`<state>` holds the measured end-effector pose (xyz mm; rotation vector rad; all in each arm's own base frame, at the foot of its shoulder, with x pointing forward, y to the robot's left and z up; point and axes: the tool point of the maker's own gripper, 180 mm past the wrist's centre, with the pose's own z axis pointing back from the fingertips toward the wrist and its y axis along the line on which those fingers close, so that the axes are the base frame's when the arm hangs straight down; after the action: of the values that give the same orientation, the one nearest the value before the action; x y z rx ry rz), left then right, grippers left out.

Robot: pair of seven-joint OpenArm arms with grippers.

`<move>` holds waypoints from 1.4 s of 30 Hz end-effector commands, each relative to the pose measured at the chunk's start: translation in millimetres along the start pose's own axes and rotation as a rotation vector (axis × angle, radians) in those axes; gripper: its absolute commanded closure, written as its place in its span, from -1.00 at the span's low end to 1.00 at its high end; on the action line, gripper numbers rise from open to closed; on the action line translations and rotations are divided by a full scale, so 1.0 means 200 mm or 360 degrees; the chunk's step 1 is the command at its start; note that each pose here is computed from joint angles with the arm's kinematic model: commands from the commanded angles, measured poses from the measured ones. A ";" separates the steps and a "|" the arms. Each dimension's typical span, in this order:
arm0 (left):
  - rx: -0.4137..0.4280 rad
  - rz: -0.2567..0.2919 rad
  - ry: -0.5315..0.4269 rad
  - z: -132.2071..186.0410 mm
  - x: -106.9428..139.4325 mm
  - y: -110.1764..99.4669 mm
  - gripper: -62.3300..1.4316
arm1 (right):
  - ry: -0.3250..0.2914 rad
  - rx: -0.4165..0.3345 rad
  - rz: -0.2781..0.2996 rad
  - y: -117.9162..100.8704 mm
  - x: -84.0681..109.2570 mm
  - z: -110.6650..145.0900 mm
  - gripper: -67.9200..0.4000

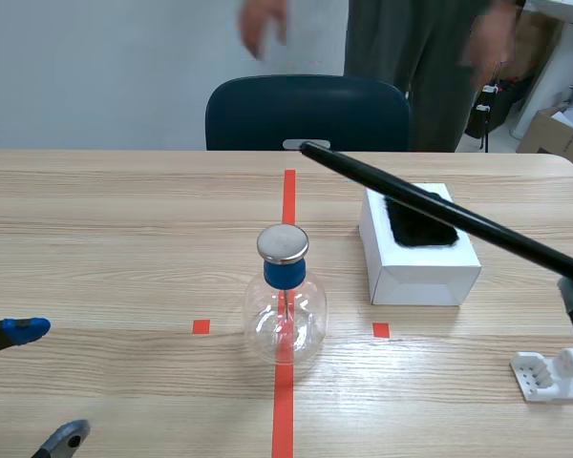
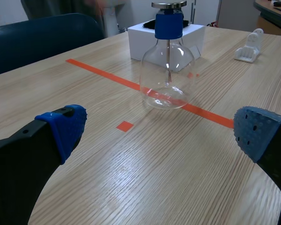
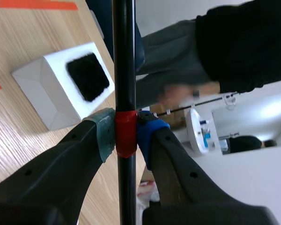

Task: Do the electroscope experiment. pick up the black charging rod

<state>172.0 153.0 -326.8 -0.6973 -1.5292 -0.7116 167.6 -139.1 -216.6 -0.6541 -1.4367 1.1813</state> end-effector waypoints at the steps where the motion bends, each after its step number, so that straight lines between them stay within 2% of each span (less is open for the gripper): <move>1: 0.0034 0.0000 -0.0079 0.01 0.04 0.01 -1.00 | -0.0037 -0.0059 0.0028 -0.05 0.02 -0.01 0.98; 6: 0.0050 -0.0003 -0.0076 0.02 0.03 0.01 -1.00 | -0.0163 -0.0052 0.0120 -0.04 0.09 -0.01 0.98; 13: 0.0049 -0.0003 -0.0075 0.02 0.03 0.01 -1.00 | -0.0325 -0.0039 0.0182 -0.03 0.18 -0.01 0.98; 18: 0.0049 -0.0002 -0.0075 0.02 0.03 0.01 -1.00 | -0.0458 -0.0031 0.0191 -0.02 0.25 0.00 0.98; 26: 0.0049 -0.0002 -0.0077 0.02 0.03 0.01 -1.00 | -0.0627 -0.0130 0.0253 -0.07 0.33 -0.01 0.98; 29: 0.0049 -0.0002 -0.0077 0.02 0.03 0.01 -1.00 | -0.0668 -0.0182 0.0314 -0.10 0.35 -0.03 0.98; 34: 0.0049 -0.0002 -0.0077 0.02 0.03 0.01 -1.00 | -0.0716 -0.0190 0.0423 -0.10 0.37 -0.05 0.98; 42: 0.0049 -0.0002 -0.0077 0.02 0.03 0.01 -1.00 | -0.0776 -0.0247 0.0480 -0.12 0.41 -0.03 0.98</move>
<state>167.5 154.5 -336.2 -0.6879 -1.5131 -0.6801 159.1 -74.0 -171.0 -0.7219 -1.8674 1.5599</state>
